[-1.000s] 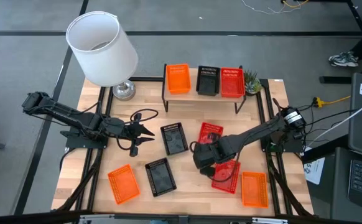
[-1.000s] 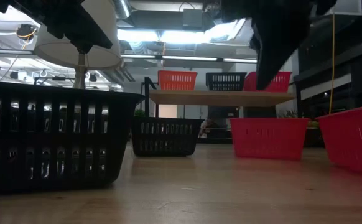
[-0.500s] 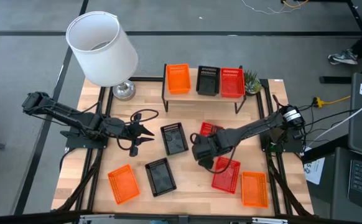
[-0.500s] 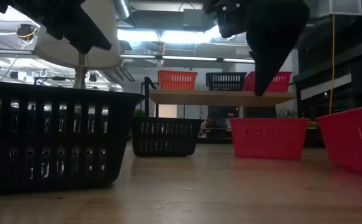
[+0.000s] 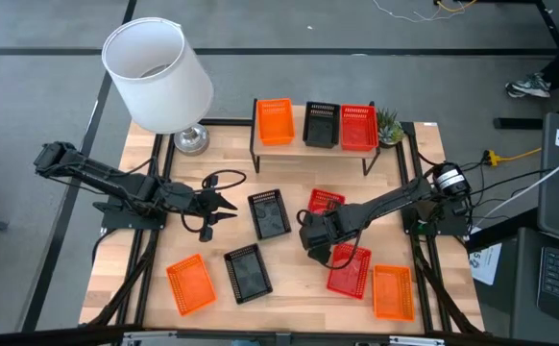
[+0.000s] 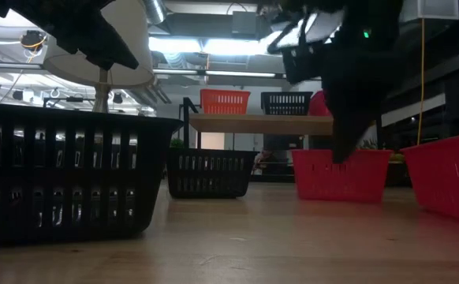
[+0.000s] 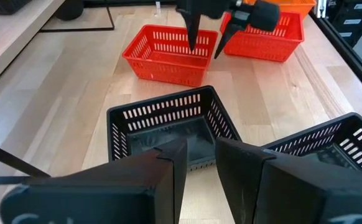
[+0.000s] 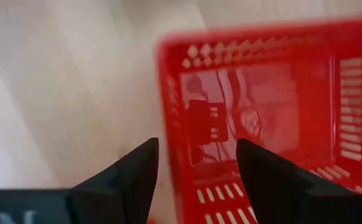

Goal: Stack baskets on shelf by color
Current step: Stack the top red basket on the other red basket on the shelf

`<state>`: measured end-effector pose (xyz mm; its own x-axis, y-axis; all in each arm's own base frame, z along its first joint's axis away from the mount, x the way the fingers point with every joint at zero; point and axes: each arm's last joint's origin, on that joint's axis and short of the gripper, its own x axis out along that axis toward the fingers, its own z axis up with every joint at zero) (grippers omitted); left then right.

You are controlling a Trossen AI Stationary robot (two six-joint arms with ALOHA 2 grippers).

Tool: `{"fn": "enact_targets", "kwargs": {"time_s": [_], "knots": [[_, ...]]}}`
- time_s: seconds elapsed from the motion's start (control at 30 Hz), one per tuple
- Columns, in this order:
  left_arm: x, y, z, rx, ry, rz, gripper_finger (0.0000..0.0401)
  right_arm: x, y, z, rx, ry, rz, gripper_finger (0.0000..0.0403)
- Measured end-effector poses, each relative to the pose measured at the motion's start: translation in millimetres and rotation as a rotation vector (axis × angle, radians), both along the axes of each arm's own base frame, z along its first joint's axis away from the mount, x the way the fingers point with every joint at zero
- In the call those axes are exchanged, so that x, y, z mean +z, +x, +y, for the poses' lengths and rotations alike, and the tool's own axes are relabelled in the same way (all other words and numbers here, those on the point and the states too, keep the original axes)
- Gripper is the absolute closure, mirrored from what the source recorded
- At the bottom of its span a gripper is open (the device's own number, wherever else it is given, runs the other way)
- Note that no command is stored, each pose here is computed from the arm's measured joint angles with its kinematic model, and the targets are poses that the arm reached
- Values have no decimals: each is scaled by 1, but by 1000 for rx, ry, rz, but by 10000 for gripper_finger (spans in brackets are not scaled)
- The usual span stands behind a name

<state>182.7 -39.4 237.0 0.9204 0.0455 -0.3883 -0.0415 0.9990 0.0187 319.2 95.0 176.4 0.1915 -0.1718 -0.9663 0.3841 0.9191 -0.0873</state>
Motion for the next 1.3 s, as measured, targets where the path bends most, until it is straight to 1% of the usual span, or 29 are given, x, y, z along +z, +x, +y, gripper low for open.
{"fn": "enact_targets", "kwargs": {"time_s": [0.1, 0.17, 0.23, 0.3, 0.33, 0.37, 0.47, 0.57, 0.67, 0.73, 0.83, 0.9, 0.97, 1.07, 1.13, 1.2, 1.3], "knots": [[0, 0, 0, 0, 0, 0, 325, -4, -1, 0, -21, 4, -4, 202], [0, 0, 0, 0, 0, 0, 325, -7, -2, -1, -19, 3, -2, 233], [0, 0, 0, 0, 0, 0, 325, -6, -2, -1, 4, 1, -3, 283], [0, 0, 0, -1, 2, 0, 325, -5, 0, 0, 50, 0, -5, 352], [0, 0, 0, -2, 3, 0, 325, -4, 0, 0, 80, -3, -4, 376], [0, 0, 0, -2, 3, 0, 325, -2, 1, 1, 112, -11, -2, 386], [0, 0, 0, -2, 3, -1, 325, 11, 7, 2, 165, -25, -3, 394], [0, 0, 0, -2, 3, -1, 325, 35, 12, 4, 208, -27, 15, 396], [0, 0, 0, -3, 6, -1, 325, 67, 20, 9, 244, -25, -24, 397], [0, 0, 0, -3, 6, -1, 325, 89, 20, 17, 272, -25, -41, 399], [0, 0, 0, -3, 6, -1, 325, 126, 15, 32, 323, -19, -66, 399], [0, 0, 0, -3, 6, -2, 325, 152, 6, 40, 328, -24, -76, 400], [0, 0, 0, -3, 5, -2, 325, 176, -5, 46, 316, -88, -98, 401], [0, 0, 0, -3, 5, -2, 325, 206, -23, 48, 262, -244, -139, 401], [0, 0, 0, -3, 5, -2, 325, 221, -28, 50, 265, -266, -228, 401], [0, 0, 0, -3, 5, -2, 325, 229, -34, 52, 304, -281, -256, 401], [0, 0, 0, -2, 6, 1, 325, 237, -40, 49, 310, -343, -278, 401]]}}
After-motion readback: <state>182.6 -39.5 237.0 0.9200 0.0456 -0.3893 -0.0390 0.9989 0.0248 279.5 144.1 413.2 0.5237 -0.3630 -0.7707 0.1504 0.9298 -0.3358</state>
